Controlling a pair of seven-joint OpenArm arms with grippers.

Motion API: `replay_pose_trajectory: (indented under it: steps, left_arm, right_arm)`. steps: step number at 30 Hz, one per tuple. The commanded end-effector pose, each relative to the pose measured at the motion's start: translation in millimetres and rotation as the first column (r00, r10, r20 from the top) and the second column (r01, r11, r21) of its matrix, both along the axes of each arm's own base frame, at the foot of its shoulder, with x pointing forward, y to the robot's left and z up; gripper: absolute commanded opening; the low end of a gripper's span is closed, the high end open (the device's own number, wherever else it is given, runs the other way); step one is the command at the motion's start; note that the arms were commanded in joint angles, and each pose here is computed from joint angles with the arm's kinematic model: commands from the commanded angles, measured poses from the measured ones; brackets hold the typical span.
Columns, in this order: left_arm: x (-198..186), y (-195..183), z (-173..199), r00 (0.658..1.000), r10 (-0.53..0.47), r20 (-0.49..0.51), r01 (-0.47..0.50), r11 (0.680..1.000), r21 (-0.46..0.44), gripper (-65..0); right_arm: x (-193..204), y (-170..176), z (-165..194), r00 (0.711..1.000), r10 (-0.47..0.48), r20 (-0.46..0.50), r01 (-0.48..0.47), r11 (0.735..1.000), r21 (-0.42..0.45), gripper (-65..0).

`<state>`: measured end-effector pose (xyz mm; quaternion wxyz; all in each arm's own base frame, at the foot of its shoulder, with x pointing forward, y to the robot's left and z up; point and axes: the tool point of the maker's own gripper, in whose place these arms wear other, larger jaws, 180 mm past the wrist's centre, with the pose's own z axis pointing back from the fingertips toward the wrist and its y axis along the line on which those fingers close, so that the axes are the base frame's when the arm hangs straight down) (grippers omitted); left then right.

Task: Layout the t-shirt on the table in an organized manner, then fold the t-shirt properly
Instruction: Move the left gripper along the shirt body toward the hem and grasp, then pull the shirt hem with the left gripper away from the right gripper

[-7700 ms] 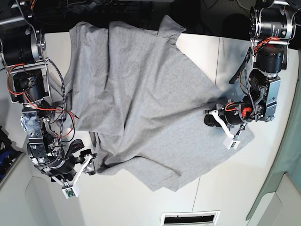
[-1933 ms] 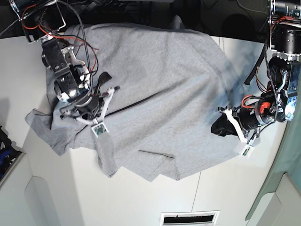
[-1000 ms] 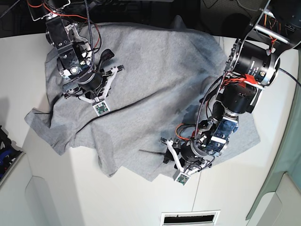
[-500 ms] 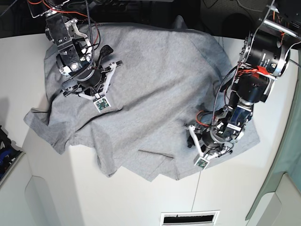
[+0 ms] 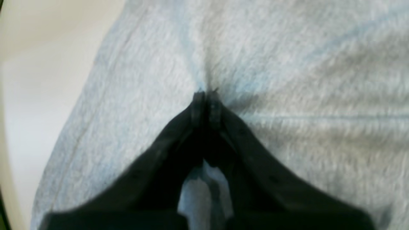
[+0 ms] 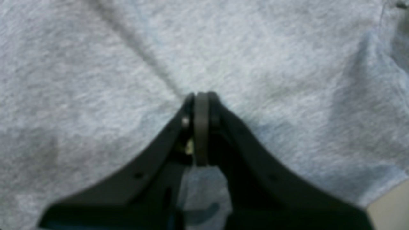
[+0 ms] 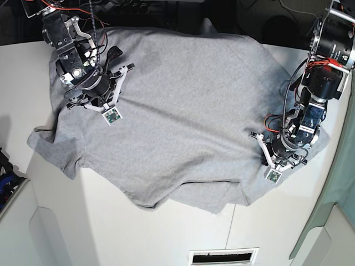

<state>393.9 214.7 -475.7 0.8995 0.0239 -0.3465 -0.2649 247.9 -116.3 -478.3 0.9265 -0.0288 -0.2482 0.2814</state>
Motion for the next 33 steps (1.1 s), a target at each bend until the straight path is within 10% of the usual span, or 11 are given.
replay_pose_trajectory:
  steps: [1,20,25,33]
  left_arm:
    - [-12,-1,-4,0.998,-0.033,-0.048,0.034,0.999,0.021,-65.0]
    - [-106,-106,49,0.954,-0.291,0.076,0.298,0.948,-0.112,-59.4]
    - [-56,-94,120,0.956,-0.156,0.248,0.198,0.969,-0.151,-39.0]
    - [9,-62,156,0.950,0.066,0.304,0.047,0.936,-0.349,-36.7]
  right_arm:
    - [-10,-10,-5,0.999,0.009,-0.050,-0.010,0.999,-0.031,-65.0]
    - [-9,-9,-4,0.999,0.013,-0.048,-0.014,1.000,-0.018,-65.0]
    - [-9,-9,-4,0.999,0.013,-0.048,-0.014,1.000,-0.018,-65.0]
    - [-9,-9,-4,0.999,0.013,-0.048,-0.014,1.000,-0.018,-65.0]
